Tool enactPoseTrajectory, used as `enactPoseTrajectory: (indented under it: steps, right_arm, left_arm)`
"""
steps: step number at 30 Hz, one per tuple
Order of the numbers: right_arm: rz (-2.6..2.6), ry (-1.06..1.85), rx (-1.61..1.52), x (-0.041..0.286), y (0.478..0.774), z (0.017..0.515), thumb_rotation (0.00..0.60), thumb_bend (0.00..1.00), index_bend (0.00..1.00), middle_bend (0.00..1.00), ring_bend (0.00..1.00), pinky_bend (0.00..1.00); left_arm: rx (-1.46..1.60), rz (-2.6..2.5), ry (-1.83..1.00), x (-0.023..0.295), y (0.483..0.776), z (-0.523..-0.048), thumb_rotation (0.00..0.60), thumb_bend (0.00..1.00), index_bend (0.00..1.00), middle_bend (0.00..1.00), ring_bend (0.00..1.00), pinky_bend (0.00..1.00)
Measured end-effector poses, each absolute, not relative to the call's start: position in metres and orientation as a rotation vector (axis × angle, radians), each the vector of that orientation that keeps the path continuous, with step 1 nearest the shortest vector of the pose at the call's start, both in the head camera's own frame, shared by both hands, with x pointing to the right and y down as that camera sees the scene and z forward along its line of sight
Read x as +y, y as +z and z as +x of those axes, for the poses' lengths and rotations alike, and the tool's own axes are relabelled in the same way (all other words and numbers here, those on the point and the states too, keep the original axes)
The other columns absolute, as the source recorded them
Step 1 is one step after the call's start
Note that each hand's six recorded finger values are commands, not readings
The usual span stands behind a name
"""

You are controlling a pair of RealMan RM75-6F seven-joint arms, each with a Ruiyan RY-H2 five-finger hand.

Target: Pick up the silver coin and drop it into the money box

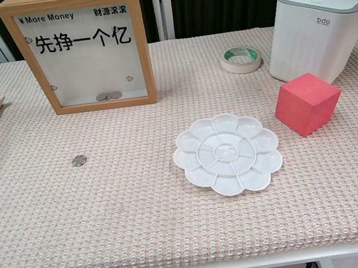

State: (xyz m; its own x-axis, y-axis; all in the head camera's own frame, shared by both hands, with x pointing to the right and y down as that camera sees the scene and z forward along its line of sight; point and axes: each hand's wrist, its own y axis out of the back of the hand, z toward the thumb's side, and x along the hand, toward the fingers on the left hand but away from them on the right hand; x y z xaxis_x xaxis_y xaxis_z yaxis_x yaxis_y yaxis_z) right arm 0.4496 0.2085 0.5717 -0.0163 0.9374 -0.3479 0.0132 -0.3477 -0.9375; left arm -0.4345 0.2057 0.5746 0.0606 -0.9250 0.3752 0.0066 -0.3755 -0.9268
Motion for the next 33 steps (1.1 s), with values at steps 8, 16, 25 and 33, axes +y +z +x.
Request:
enactPoseTrajectory:
  steps: [8,16,25,33]
  right_arm:
    - [-1.466,1.473,-1.048,0.211,0.57,0.453,0.6,0.25,0.0,0.0,0.0,0.0]
    - [-1.459,1.463,-1.067,0.212,0.566,0.456,0.6,0.25,0.0,0.0,0.0,0.0]
    - [-1.458,1.476,-1.061,0.208,0.568,0.46,0.6,0.25,0.0,0.0,0.0,0.0]
    - [-1.452,1.472,-1.08,0.208,0.566,0.463,0.6,0.25,0.0,0.0,0.0,0.0]
  left_arm:
    - [0.945,-1.527,-1.412,0.207,0.572,-0.426,0.6,0.02,0.04,0.0,0.0,0.02]
    - [0.919,-1.528,-1.389,0.209,0.565,-0.418,0.6,0.02,0.04,0.0,0.0,0.02]
    - [0.819,-1.572,-1.333,0.208,0.576,-0.391,0.6,0.02,0.1,0.04,0.0,0.1]
    - [0.708,-1.718,-1.196,0.2,0.606,-0.336,0.6,0.03,0.14,0.09,0.0,0.11]
